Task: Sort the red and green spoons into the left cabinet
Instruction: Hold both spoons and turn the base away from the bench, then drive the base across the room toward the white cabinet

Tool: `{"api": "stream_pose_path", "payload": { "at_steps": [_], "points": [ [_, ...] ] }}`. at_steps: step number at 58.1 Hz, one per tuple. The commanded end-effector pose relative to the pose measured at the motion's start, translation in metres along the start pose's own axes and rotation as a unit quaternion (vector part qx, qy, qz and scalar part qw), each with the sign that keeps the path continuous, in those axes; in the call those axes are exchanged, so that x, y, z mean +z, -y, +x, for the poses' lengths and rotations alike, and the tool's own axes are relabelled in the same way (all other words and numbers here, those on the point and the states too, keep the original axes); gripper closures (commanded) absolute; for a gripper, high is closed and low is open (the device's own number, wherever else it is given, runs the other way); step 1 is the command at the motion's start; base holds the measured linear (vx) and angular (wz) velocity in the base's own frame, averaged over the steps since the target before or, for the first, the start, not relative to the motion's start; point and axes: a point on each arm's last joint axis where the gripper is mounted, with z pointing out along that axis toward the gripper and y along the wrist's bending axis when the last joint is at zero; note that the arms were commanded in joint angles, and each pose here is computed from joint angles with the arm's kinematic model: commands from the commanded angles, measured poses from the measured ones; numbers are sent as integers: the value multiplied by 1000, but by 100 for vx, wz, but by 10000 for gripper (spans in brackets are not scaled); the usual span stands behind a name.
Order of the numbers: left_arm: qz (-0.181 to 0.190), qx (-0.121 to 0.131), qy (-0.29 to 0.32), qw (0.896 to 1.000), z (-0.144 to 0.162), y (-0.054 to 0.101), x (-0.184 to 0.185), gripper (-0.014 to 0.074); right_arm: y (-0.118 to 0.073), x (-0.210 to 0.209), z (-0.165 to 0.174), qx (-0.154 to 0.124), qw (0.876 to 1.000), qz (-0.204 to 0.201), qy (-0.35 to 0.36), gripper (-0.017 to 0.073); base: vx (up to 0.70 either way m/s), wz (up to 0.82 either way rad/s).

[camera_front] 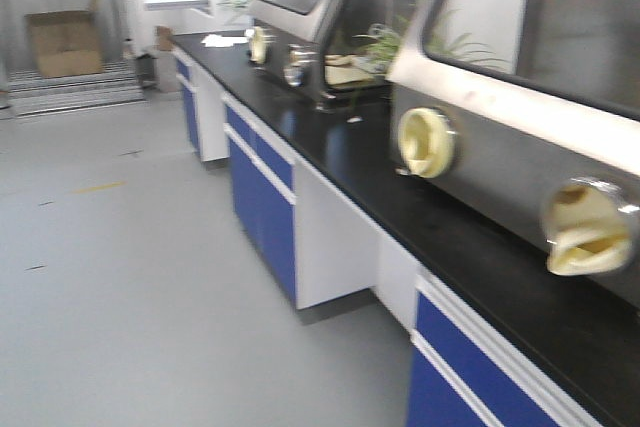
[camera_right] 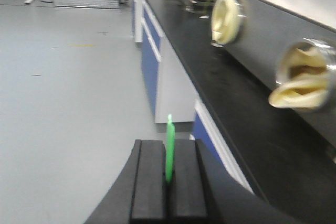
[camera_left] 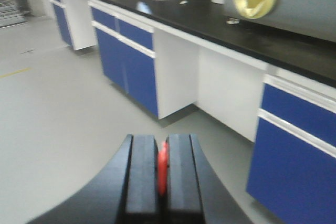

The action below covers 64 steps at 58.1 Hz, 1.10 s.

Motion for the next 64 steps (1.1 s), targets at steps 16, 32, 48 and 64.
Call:
{"api": "stream_pose_path", "payload": {
  "at_steps": [16, 32, 48, 64],
  "points": [
    [-6, -4, 46, 999, -15, -1, -1, 597, 3, -2, -16, 1, 999, 12, 50, 564, 21, 58],
    [-6, -4, 46, 999, -15, -1, -1, 597, 3, -2, -16, 1, 999, 12, 50, 564, 29, 64],
    [-6, -4, 46, 999, -15, -1, -1, 597, 3, -2, -16, 1, 999, 12, 50, 564, 37, 56],
    [-6, -4, 46, 999, -15, -1, -1, 597, 3, -2, -16, 1, 999, 12, 50, 564, 45, 30]
  ]
}}
